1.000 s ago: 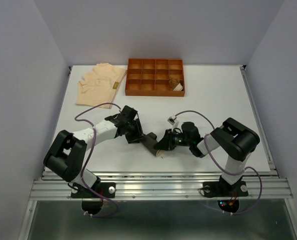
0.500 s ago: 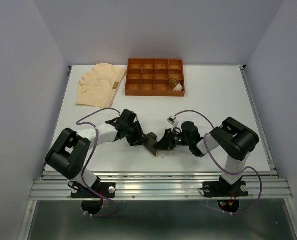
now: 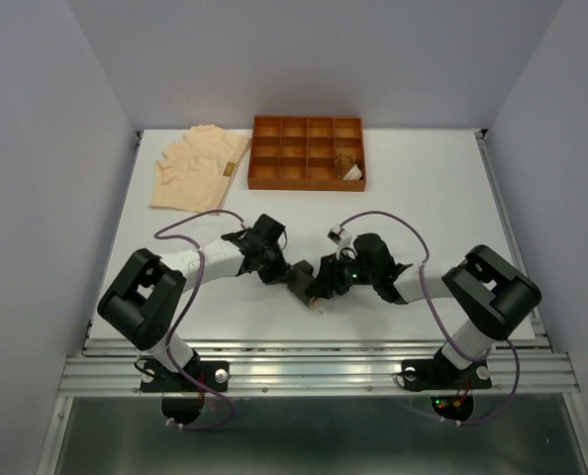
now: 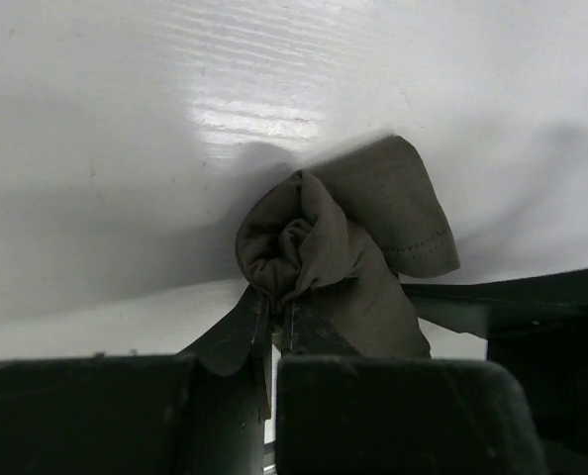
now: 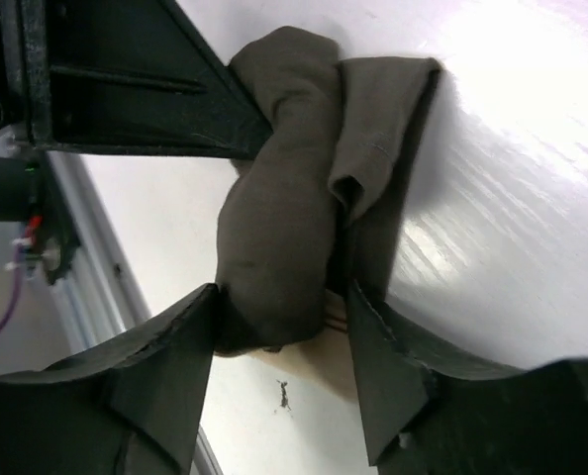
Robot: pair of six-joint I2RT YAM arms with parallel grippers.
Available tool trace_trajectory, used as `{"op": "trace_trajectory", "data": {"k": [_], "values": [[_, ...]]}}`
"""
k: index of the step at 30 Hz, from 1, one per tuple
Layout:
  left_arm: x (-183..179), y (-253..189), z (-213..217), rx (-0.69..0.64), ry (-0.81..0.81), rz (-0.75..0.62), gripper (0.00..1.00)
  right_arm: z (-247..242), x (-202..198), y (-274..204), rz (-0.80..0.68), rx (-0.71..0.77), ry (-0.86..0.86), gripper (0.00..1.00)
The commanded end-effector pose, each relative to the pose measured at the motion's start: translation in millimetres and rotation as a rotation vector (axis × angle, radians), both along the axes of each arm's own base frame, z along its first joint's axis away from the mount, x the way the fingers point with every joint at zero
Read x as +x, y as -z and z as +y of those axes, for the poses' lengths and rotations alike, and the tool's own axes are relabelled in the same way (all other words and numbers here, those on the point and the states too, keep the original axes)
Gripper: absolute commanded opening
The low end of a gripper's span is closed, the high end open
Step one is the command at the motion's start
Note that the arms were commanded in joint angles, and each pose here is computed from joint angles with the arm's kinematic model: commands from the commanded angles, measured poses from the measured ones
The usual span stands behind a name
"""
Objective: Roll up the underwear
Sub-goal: Roll the underwear, then place the rolled underwear into the container
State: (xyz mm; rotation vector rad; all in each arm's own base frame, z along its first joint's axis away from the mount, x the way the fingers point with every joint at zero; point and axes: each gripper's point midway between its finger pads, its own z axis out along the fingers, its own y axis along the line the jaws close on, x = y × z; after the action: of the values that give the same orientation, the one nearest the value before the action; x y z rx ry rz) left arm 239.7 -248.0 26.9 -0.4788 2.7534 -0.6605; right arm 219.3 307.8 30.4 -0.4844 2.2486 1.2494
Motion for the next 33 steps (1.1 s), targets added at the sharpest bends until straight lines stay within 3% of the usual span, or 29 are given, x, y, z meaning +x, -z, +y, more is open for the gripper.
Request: {"op": "trace_trajectory", "data": {"k": [1,6,15,24,33], "values": [[-9.8,9.3,54.2,0.298,-0.091,0.028,0.00,-23.3,-17.5,13.5,-0.034,-0.256,-0.053,0.61],[-16.5,-14.3,75.9,0.421,-0.105,0.055,0.00,0.7,-17.9,-40.5,-0.294,-0.306,-0.122,0.68],[-53.5,-4.3,84.9,0.482,-0.046,0.253,0.00,41.6,-25.2,-81.6,-0.560,-0.278,-0.123,0.70],[-54.2,-23.0,77.0,0.489,-0.020,0.316,0.00,95.1,-55.7,-80.2,-0.847,-0.447,-0.199,0.70],[-59.4,-22.8,74.0,0.470,-0.021,0.339,0.00,115.2,-60.5,-65.7,-0.944,-0.572,-0.219,0.70]]}}
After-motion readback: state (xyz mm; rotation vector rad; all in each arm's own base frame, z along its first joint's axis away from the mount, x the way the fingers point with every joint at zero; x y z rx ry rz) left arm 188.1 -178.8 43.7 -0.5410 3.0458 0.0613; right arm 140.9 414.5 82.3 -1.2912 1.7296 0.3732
